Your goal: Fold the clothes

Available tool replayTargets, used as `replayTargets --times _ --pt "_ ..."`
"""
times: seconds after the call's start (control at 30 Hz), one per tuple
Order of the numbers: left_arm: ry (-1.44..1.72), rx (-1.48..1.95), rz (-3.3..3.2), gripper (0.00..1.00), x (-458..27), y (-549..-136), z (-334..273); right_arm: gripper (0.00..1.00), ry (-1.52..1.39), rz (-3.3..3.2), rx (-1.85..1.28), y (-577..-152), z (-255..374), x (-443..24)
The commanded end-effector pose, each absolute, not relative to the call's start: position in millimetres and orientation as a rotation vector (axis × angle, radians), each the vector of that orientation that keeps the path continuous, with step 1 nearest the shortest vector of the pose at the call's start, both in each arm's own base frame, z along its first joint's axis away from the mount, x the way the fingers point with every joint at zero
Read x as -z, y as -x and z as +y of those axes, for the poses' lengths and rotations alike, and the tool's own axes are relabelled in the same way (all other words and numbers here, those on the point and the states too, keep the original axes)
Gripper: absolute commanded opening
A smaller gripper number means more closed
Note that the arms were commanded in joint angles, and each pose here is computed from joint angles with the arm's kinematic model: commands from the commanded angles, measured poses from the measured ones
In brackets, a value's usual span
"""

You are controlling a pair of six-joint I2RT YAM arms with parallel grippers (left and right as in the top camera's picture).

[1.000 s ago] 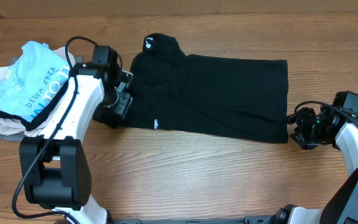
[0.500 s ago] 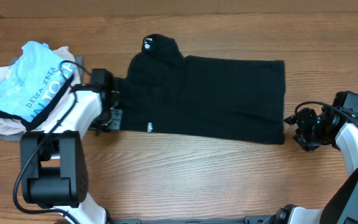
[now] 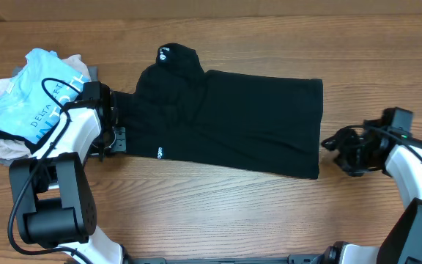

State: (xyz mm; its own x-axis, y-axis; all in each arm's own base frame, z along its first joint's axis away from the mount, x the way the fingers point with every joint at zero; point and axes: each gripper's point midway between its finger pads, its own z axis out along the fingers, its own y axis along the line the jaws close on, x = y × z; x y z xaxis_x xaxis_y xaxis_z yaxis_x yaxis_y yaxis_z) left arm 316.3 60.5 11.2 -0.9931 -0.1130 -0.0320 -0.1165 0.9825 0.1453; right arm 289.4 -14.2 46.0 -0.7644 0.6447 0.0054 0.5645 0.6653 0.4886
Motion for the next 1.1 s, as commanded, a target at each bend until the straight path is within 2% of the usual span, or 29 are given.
replayTargets --times 0.0,0.13,0.5,0.7,0.8,0.93,1.07 --pt "0.216 -0.22 3.1 0.04 -10.2 -317.7 60.8 0.56 -0.888 2.767 -0.779 -284.3 9.4 -45.2" --pt "0.217 -0.216 3.099 0.04 -10.1 -318.0 60.3 0.51 -0.94 2.768 -0.719 -286.6 9.4 -41.7" --pt "0.217 -0.213 3.101 0.04 -10.1 -317.7 60.0 0.49 -0.979 2.779 -0.734 -297.7 17.9 -22.5" --pt "0.216 -0.203 3.101 0.04 -9.9 -317.8 58.9 0.36 -0.949 2.76 -0.74 -306.7 19.2 -19.1" --pt "0.216 -0.203 3.102 0.04 -9.9 -317.6 58.9 0.37 -0.95 2.762 -0.734 -306.3 18.6 -18.6" --pt "0.217 -0.203 3.102 0.04 -9.9 -317.7 58.9 0.45 -0.95 2.757 -0.695 -308.2 14.1 -17.1" --pt "0.216 -0.203 3.102 0.04 -9.9 -317.6 58.9 0.44 -0.938 2.746 -0.696 -311.5 14.2 -17.7"
